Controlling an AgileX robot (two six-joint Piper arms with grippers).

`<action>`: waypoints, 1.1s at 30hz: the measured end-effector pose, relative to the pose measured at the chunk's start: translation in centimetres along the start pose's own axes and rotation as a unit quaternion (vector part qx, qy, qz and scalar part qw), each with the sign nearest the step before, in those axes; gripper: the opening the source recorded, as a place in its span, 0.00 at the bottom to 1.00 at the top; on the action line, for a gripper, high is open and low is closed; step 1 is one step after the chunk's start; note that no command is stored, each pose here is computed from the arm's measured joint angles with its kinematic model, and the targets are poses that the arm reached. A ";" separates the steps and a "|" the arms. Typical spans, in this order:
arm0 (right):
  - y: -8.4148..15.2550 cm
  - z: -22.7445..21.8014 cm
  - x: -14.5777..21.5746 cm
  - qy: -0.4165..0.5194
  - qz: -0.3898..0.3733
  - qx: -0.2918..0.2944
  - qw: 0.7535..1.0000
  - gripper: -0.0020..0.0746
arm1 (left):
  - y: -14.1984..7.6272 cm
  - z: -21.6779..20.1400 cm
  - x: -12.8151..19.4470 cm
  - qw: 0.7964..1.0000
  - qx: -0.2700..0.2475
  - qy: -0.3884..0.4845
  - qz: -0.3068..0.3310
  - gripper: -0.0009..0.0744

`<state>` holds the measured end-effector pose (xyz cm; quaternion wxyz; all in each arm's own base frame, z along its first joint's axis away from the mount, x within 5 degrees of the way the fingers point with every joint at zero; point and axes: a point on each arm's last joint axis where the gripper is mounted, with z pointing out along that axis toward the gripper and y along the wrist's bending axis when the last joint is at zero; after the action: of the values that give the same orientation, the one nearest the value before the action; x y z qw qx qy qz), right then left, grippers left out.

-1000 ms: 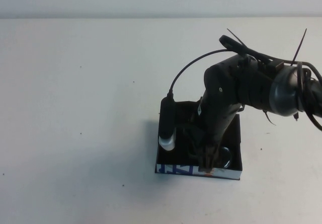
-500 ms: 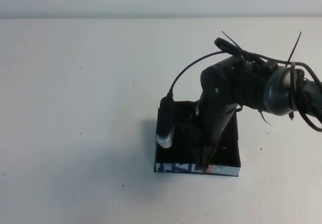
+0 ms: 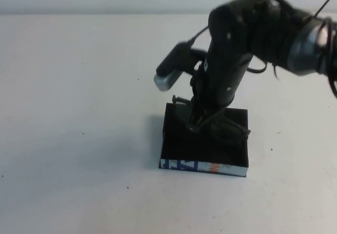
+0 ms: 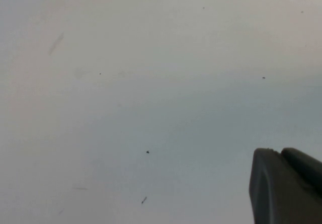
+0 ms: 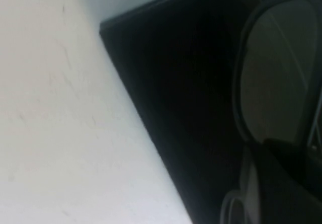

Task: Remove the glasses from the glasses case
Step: Pick up the glasses from the glasses case, then place the glasses on the table

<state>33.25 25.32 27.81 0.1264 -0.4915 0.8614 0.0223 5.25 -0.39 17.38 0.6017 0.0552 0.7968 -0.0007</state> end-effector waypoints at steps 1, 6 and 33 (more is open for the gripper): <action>0.0 -0.6 0.1 -0.007 0.022 -0.002 1.000 0.07 | 0.0 0.0 0.0 1.000 0.000 0.000 0.000 0.01; -0.5 -5.0 2.4 -0.056 0.134 -0.039 0.989 0.07 | 0.0 0.0 0.0 1.000 0.000 0.000 0.000 0.01; -3.5 -0.2 19.0 -0.069 0.524 0.023 0.848 0.07 | 0.0 0.0 0.0 1.000 0.000 0.000 0.000 0.01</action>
<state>27.03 7.53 23.73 0.1666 0.0389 0.9802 0.0991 5.25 -0.39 17.38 0.6017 0.0552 0.7968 -0.0007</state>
